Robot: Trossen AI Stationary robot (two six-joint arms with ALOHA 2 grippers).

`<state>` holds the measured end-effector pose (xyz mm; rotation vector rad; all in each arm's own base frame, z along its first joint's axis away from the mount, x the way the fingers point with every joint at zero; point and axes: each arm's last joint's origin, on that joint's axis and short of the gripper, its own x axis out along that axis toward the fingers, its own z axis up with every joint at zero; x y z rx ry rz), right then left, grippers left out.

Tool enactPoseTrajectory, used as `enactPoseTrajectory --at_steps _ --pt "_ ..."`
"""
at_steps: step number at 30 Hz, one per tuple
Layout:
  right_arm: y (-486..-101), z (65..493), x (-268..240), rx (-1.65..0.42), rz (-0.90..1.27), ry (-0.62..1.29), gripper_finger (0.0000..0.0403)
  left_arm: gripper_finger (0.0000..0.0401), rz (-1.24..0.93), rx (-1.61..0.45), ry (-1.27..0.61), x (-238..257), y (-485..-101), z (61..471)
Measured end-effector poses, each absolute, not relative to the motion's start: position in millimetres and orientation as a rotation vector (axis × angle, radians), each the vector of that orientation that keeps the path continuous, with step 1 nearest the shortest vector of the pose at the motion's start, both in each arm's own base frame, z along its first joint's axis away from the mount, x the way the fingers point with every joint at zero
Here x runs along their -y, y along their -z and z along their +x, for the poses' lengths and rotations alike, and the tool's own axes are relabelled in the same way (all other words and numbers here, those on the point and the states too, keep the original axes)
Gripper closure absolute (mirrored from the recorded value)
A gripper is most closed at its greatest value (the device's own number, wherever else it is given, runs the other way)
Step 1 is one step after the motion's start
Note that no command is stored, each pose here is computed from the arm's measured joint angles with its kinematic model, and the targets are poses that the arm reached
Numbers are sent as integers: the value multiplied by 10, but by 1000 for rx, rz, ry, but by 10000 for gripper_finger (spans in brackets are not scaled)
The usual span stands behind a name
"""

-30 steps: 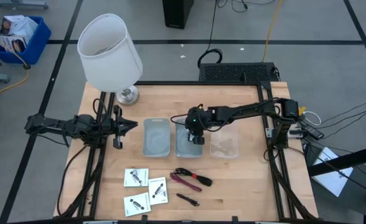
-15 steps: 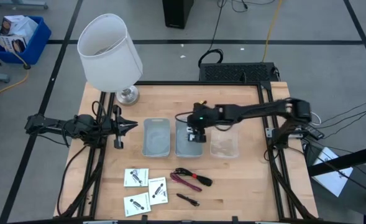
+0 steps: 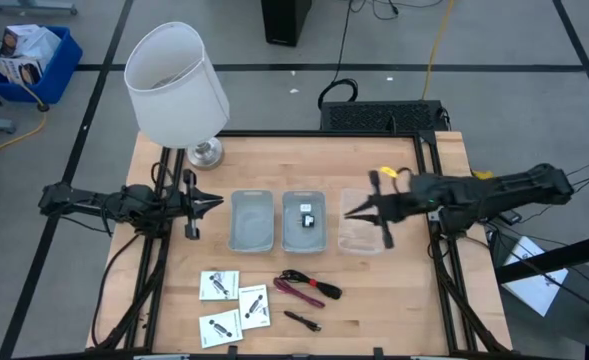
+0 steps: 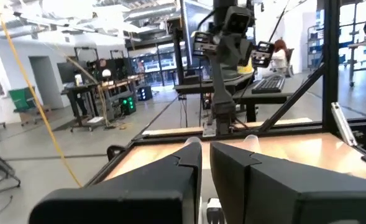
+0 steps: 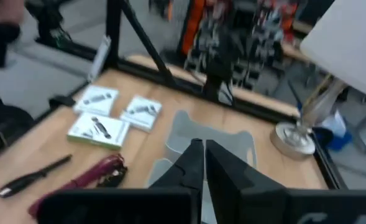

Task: Pick and place items into bin
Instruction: Put the top black charger cable into the transparent bin

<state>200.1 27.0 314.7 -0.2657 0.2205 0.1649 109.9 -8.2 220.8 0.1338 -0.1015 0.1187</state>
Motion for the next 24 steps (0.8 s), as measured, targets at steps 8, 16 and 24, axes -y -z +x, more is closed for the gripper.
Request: enactPoseTrajectory --at_steps 8,16,24 --pt "-2583 1482 -169 -50 -302 -44 400 362 180 -64 -166 105 -2174 1389" --pt "-2385 1239 -77 0 -351 39 402 392 185 -261 -142 233 -2286 1995" --pt "-2368 1171 -46 4 -326 59 402 392 192 -340 -76 539 -2388 2697"
